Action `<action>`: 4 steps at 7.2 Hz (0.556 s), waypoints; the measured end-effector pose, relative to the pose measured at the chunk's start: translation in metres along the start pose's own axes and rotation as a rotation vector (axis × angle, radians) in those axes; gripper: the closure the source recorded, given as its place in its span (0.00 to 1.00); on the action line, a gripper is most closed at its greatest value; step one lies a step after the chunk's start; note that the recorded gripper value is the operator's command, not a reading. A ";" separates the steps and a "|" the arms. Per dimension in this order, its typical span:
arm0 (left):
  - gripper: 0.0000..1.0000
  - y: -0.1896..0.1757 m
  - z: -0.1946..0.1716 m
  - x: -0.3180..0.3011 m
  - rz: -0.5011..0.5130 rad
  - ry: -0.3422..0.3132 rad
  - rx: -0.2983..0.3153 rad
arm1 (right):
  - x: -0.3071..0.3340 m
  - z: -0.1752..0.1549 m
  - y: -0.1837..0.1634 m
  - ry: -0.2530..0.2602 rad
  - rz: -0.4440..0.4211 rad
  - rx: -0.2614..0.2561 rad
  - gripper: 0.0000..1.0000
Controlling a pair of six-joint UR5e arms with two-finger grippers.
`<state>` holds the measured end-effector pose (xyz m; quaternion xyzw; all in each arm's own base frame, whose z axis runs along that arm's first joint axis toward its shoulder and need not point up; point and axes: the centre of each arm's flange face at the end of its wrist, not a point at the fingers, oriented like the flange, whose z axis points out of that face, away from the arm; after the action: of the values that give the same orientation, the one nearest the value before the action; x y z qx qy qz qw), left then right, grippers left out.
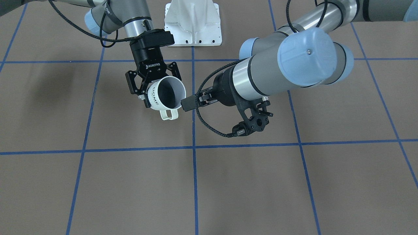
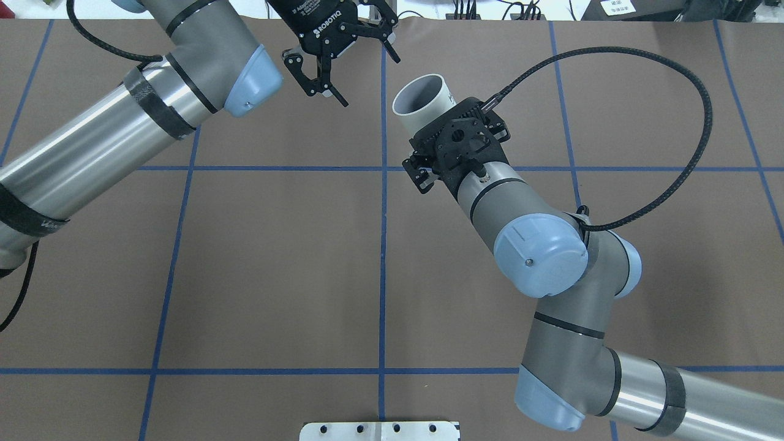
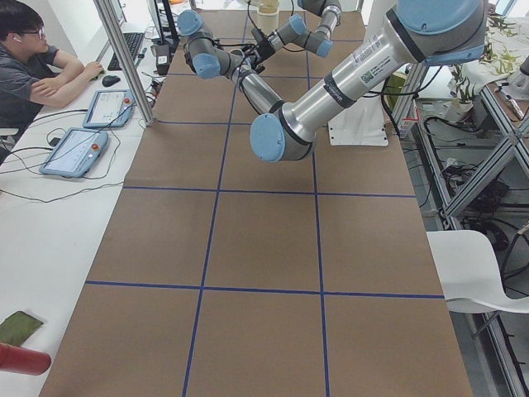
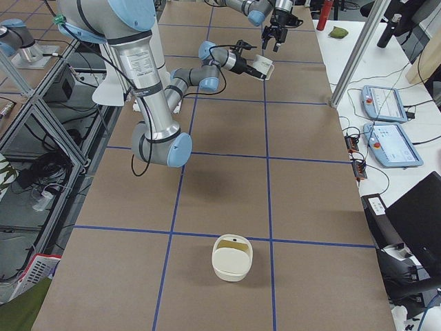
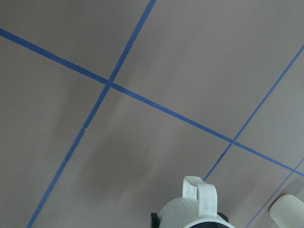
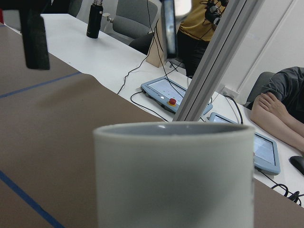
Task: Left arm hands cup to right arm to dump lemon
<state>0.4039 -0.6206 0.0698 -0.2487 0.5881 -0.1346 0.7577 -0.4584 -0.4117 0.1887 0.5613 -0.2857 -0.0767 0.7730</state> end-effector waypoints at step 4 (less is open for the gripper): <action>0.04 0.022 0.028 0.002 0.022 -0.018 -0.039 | 0.000 0.000 -0.001 0.000 0.007 0.003 0.88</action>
<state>0.4297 -0.5972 0.0614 -0.2582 0.5866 -0.1126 0.7593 -0.4581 -0.4116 0.1876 0.5613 -0.2880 -0.0735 0.7724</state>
